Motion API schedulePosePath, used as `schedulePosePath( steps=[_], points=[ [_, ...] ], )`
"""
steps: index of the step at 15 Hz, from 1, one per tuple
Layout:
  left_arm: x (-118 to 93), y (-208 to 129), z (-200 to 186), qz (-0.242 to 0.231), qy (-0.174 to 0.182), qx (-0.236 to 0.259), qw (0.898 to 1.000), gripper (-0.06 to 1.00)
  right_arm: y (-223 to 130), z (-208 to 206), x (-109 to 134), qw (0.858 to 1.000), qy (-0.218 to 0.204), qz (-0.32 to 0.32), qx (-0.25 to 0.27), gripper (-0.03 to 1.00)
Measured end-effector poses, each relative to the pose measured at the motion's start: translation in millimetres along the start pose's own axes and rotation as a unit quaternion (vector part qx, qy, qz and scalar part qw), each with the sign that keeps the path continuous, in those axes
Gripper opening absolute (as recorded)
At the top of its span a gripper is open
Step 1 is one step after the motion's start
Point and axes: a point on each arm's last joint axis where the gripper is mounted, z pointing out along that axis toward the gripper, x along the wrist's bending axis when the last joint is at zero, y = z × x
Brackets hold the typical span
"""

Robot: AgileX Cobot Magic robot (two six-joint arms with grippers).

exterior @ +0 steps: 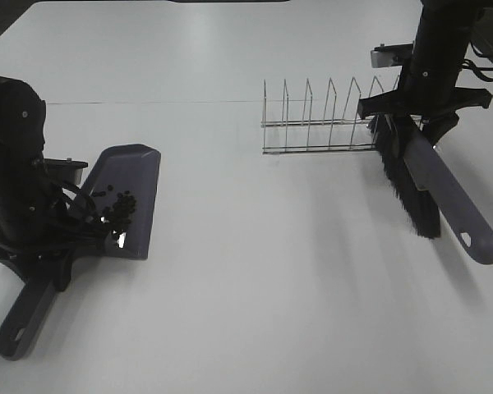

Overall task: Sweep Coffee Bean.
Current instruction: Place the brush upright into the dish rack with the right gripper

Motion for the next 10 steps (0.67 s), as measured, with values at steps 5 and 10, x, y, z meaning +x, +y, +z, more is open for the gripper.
schedulePosePath(
  steps=[5,10],
  points=[
    [0,0,0,0.0,0.0,0.0,1.0,0.33,21,1,-3,1.0,0.003,0.007,-0.025,0.31],
    [0,0,0,0.0,0.0,0.0,1.0,0.33,46,4,-4,0.998,0.004,0.01,-0.06,0.31]
  ],
)
